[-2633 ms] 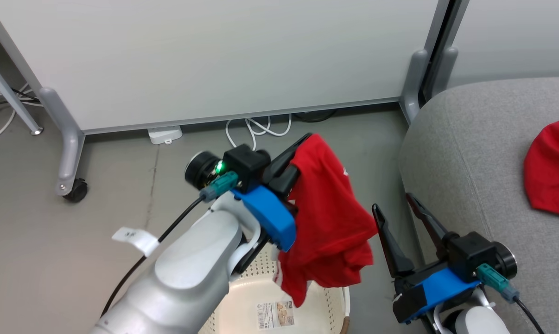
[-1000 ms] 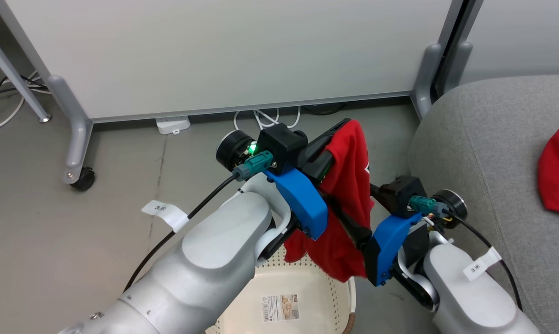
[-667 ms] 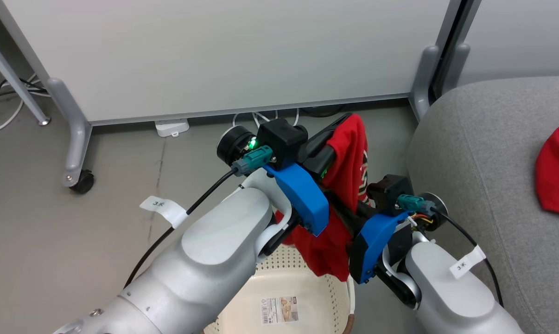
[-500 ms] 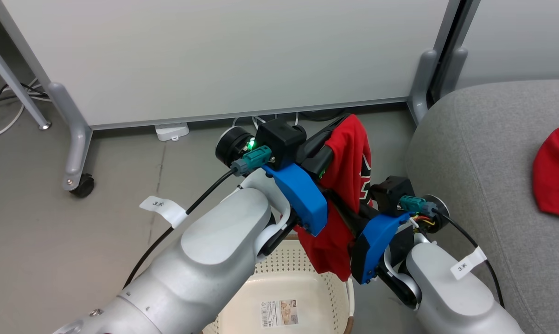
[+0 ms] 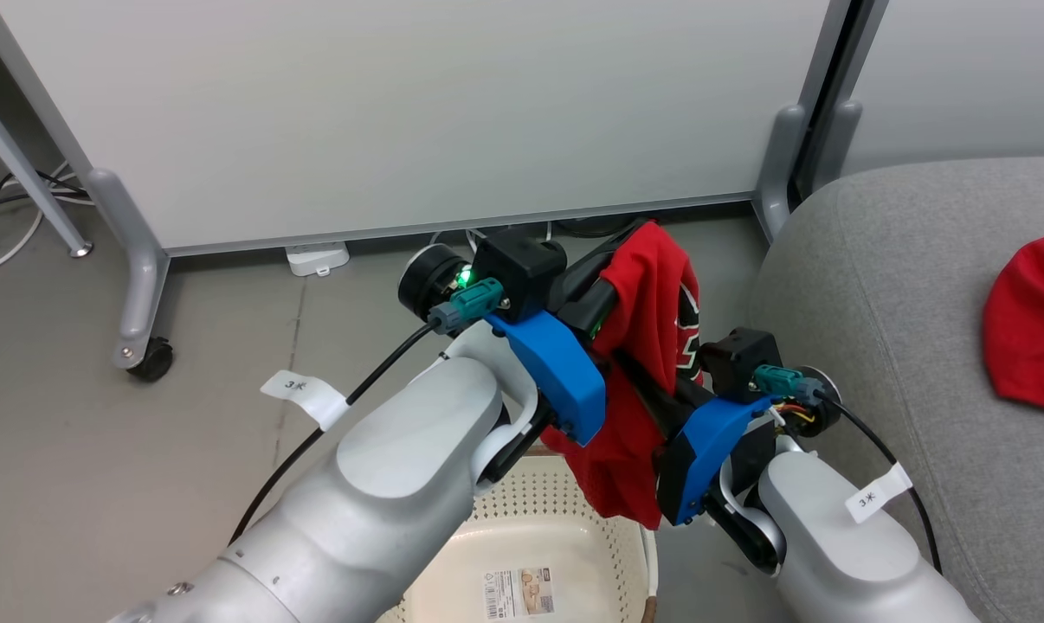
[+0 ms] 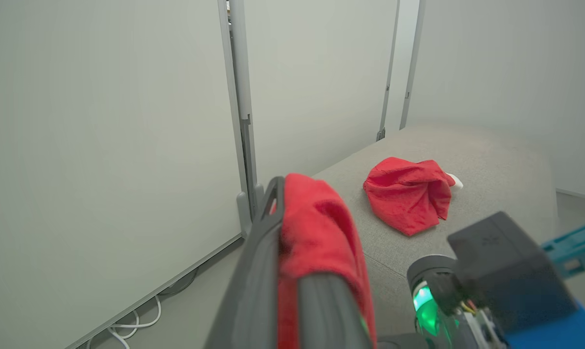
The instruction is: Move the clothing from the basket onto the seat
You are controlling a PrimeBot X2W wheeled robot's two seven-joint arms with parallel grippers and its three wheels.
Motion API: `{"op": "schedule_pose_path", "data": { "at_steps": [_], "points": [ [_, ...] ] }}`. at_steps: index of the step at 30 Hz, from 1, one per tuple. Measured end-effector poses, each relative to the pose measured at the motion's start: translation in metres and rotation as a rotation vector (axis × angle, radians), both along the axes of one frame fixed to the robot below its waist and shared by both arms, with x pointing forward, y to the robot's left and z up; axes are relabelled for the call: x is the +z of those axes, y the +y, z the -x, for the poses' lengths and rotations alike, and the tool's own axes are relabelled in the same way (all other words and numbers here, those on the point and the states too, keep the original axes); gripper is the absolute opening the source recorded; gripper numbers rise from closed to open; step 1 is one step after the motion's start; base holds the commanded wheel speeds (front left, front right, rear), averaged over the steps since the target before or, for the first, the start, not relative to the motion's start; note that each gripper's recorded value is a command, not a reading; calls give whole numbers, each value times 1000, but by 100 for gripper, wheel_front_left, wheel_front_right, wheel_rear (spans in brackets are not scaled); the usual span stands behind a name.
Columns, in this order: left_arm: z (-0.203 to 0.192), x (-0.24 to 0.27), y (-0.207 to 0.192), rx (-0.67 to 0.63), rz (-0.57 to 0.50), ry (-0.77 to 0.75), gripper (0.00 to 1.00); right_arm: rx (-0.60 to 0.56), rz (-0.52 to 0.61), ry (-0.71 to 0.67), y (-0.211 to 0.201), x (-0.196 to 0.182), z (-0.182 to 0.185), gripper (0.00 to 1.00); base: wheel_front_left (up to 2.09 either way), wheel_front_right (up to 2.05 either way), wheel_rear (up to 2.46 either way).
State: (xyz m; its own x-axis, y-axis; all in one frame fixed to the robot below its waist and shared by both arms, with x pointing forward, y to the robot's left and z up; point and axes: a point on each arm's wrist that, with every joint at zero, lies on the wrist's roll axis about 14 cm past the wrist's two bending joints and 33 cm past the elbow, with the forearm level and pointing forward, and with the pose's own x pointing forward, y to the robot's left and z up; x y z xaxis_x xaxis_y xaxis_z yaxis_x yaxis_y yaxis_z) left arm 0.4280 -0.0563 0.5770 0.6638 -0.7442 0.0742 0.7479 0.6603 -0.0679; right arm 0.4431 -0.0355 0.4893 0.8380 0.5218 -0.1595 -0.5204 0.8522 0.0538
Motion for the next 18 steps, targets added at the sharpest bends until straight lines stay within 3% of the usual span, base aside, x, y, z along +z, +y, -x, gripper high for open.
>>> {"op": "schedule_pose_path", "data": {
  "at_steps": [1,2,3,4,5,6,18],
  "points": [
    [0,-2,0,1,-2,4,0,-1,-2,0,0,0,0,0,0,0,0],
    [0,-3,0,2,-4,8,14,-3,-3,-2,-1,1,-1,0,0,0,0],
    [0,-4,1,2,-5,10,36,-5,-4,-1,-1,0,-1,0,0,0,0],
    [0,-5,1,3,-7,12,49,-7,-5,-1,-2,0,-1,0,0,0,0],
    [0,-6,1,4,-8,15,79,-9,-5,0,-3,0,-1,0,0,0,0],
    [0,-8,1,5,-9,18,100,-11,-6,-2,-3,0,-1,0,0,0,0],
    [0,-35,20,56,-4,90,100,-42,-14,-15,-15,3,-8,0,0,0,0]
  ]
}}
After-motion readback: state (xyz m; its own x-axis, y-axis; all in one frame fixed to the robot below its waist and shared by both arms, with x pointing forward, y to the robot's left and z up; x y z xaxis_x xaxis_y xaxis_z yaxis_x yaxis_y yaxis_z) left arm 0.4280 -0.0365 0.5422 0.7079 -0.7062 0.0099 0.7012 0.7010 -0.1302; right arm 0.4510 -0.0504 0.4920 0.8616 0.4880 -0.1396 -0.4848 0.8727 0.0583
